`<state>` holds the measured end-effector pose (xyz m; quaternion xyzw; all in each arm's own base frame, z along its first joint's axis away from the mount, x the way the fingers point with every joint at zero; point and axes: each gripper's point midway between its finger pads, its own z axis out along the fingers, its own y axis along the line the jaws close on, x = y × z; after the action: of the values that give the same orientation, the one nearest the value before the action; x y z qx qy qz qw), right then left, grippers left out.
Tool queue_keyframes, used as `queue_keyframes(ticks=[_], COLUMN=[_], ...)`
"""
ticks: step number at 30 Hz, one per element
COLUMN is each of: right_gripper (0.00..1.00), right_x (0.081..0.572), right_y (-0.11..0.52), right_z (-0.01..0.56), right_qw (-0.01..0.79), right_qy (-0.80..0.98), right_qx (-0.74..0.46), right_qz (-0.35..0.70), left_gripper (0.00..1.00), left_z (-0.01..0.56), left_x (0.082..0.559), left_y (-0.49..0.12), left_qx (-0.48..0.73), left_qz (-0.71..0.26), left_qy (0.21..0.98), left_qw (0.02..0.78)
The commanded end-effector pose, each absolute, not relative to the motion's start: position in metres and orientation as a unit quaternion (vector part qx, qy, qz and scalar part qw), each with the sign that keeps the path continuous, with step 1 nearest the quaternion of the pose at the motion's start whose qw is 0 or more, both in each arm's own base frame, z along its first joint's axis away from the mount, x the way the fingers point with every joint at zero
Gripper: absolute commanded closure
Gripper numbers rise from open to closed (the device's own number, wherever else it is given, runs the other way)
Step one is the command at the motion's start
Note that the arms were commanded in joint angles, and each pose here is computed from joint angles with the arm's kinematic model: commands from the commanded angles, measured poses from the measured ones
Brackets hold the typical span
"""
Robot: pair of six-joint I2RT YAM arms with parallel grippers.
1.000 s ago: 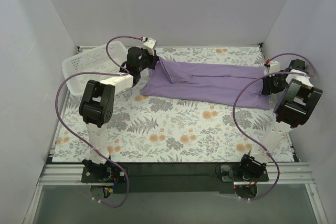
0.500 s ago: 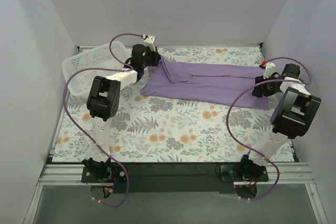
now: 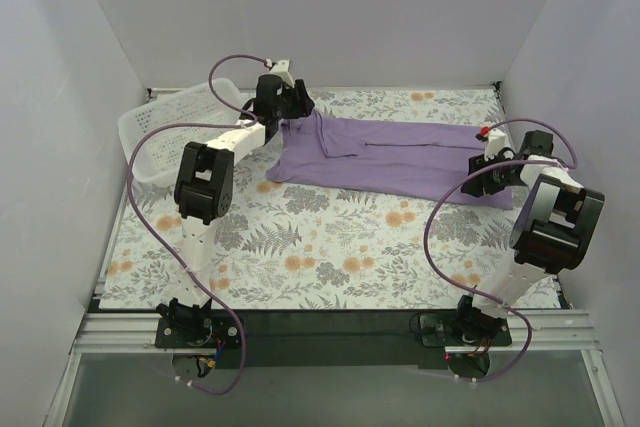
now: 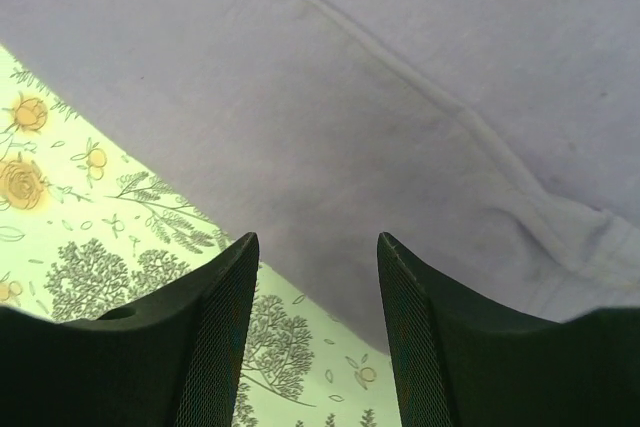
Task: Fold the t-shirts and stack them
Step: Fold the tshirt
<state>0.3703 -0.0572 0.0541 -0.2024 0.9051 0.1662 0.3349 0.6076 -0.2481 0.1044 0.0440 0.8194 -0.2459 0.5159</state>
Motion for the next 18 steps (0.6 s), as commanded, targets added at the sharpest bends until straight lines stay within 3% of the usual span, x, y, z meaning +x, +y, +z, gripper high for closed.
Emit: queue_keyframes(ticks=[1,8,11,12,13,14,15,16,18], right_gripper=[0.42,0.42,0.42,0.42,0.42,0.42,0.42,0.42,0.42], right_x=[0.365,0.340,0.341,0.346,0.347,0.349,0.353,0.358,0.380], right_y=[-0.041,0.009,0.028,0.034,0.052,0.062,0.085,0.096,0.121], right_z=[0.071,0.093,0.105,0.112,0.114,0.117,0.120,0.122,0.135], right_qw=[0.351,0.349,0.352,0.355,0.348,0.344,0.331,0.326,0.336], right_qy=[0.889,0.832,0.815,0.811,0.803,0.798,0.793,0.791,0.793], right_qx=[-0.227,-0.344,-0.382,-0.391,-0.411,-0.422,-0.444,-0.454,-0.457], right_qz=[0.187,0.259,0.258,0.253,0.257,0.258,0.254,0.249,0.223], left_gripper=[0.52,0.47,0.44,0.42,0.39,0.38,0.29,0.25,0.23], left_z=[0.175,0.268,0.286,0.319,0.289,0.291,0.315,0.281,0.284], left_x=[0.618,0.583,0.544,0.523,0.504,0.492,0.467,0.448,0.411], left_y=[-0.255,-0.255,-0.231,-0.217,-0.211,-0.200,-0.194,-0.188,-0.171], left_qx=[0.028,0.070,0.056,0.054,0.050,0.048,0.059,0.064,0.077], left_qz=[-0.279,-0.315,-0.311,-0.316,-0.317,-0.315,-0.317,-0.306,-0.279], left_qy=[0.786,0.741,0.743,0.725,0.745,0.744,0.729,0.752,0.757], left_qw=[0.551,0.589,0.590,0.610,0.584,0.587,0.604,0.580,0.586])
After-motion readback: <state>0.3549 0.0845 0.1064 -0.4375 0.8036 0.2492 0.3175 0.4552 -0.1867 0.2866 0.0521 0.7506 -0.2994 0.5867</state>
